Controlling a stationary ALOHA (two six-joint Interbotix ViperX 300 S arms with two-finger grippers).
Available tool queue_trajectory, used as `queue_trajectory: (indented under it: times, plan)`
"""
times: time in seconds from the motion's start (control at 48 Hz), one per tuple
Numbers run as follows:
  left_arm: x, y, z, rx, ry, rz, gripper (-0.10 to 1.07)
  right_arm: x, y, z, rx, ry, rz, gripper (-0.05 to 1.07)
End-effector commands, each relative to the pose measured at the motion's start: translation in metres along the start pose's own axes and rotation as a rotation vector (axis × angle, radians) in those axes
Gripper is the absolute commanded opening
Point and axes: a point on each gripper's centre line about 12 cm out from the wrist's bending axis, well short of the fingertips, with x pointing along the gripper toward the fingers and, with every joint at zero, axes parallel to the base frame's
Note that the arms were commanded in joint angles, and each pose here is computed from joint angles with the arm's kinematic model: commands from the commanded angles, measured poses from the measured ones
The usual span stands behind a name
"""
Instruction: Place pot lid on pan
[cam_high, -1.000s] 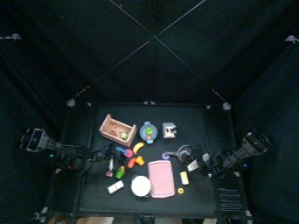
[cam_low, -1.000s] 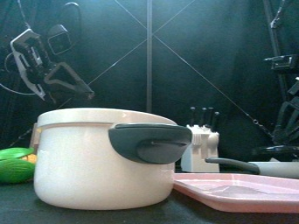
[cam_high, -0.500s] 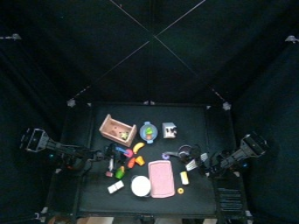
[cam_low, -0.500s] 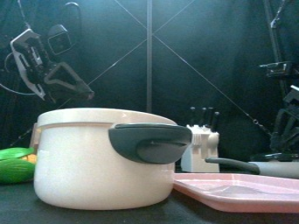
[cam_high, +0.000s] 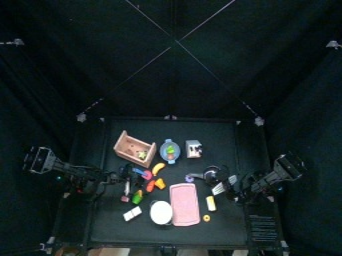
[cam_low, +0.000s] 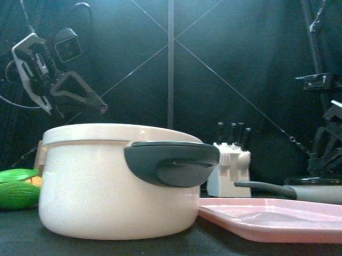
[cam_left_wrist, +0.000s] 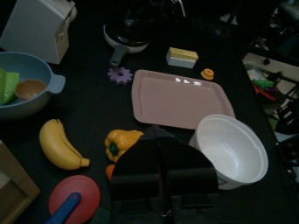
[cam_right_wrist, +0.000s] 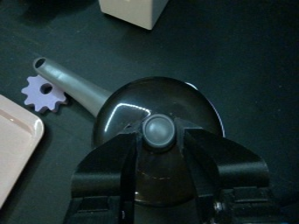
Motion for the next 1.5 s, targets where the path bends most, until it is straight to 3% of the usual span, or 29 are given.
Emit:
queue_trajectory:
  times: [0.0,0.458,1.479]
  plan:
    - [0.002,-0.001,0.004,0.0,-0.012,-0.002,-0.03,-0.002,0.002,0.002,0.017,0.001,0.007,0.7]
    - [0.002,-0.001,0.004,-0.001,-0.012,-0.002,-0.03,-0.008,-0.001,0.015,0.055,-0.036,0.036,0.7]
    - [0.001,-0.001,0.003,0.001,-0.009,-0.002,-0.03,0.001,-0.003,0.005,0.039,0.007,-0.006,0.7]
